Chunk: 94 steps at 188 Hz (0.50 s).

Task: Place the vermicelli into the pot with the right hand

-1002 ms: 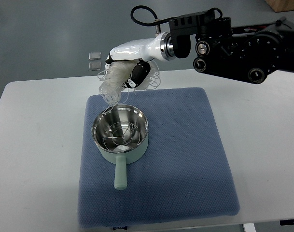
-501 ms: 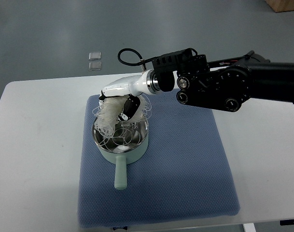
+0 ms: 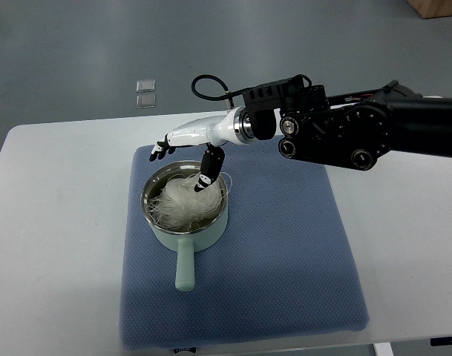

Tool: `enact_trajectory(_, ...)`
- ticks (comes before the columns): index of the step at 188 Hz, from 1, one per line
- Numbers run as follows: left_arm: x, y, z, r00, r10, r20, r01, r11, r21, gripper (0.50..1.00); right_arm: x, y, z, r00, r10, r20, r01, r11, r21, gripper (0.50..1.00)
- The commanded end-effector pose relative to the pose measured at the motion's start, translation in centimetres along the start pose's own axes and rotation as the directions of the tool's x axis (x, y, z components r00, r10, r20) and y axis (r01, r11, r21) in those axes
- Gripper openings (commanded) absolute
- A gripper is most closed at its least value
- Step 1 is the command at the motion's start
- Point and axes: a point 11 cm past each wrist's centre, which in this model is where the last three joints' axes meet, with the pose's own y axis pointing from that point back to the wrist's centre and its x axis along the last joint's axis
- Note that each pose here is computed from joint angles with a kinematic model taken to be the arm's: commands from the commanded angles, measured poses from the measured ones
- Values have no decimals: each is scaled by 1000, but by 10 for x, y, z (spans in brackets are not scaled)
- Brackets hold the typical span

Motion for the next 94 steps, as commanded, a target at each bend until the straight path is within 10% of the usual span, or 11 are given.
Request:
enact_trajectory(1,0,0,0,1000,1,0,-1,1000,0,1000,11,9,8,999,34,5,-34,999,-17,856)
enact_trajectory(54,0,0,0,1000,-1,-5,1,1000,0,1000,63,58,60,856,312,412,-304,949,-88,856)
enact_trajectory(94,0,0,1,1000,-1,-11,1,1000,-3,1000,55,91,148,432,618,657,-520,766,-378,856)
